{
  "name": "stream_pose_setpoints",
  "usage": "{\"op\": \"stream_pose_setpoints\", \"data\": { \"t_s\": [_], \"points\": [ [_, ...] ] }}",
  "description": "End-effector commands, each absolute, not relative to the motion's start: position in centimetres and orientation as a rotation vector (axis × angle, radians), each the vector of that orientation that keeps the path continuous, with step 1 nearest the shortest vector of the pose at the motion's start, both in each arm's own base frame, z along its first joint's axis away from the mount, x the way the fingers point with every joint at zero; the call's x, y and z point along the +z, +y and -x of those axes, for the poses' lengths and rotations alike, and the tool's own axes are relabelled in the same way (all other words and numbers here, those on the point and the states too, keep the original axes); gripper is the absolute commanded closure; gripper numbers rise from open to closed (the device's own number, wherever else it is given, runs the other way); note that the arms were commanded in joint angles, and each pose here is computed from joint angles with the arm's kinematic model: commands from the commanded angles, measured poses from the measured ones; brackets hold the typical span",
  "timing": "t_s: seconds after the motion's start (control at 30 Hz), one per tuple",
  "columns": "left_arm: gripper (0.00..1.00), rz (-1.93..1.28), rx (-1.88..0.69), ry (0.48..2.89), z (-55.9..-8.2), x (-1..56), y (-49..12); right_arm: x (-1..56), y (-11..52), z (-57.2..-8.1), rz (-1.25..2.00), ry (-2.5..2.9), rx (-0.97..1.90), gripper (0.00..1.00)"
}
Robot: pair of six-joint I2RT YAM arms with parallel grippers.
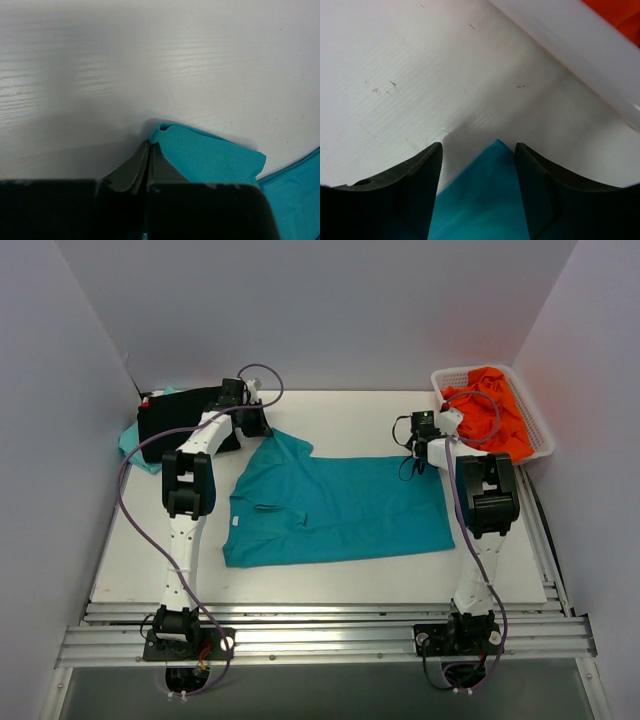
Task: Fold and stack the t-shirts
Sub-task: Fold the tshirt
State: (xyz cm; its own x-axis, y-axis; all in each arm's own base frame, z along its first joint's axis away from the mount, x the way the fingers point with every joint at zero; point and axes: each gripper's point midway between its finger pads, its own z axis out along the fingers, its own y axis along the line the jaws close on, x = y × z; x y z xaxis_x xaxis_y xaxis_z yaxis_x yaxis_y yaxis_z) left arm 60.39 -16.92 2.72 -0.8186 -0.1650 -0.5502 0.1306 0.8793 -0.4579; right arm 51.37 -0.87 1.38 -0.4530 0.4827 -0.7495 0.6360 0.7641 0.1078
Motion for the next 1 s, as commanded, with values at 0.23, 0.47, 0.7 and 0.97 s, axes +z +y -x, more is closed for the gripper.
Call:
{"op": "stream_pose_setpoints", "data": {
  "t_s": [0.23, 0.47, 0.7, 0.97],
  "points": [
    [0.98, 0.044, -0.612, 2.442, -60.3, 3.7, -15.7, -1.5, -3.2, -50.6, -0.926, 2.223, -0.218, 0.72],
    [0.98, 0.043, -0.616, 2.444, -60.3, 3.7, -15.8, -1.7, -3.1, -50.6, -0.925, 2.234, -0.200, 0.98],
    [0.98, 0.041, -0.620, 2.427, -60.4, 4.5, -15.8, -1.6, -3.2, -50.5, -0.926, 2.223, -0.187, 1.00],
    [0.98, 0.031, -0.568, 2.372, -59.4, 7.6, -14.8, 0.5, -2.4, -51.7, -0.914, 2.185, -0.122, 1.00]
  ]
}}
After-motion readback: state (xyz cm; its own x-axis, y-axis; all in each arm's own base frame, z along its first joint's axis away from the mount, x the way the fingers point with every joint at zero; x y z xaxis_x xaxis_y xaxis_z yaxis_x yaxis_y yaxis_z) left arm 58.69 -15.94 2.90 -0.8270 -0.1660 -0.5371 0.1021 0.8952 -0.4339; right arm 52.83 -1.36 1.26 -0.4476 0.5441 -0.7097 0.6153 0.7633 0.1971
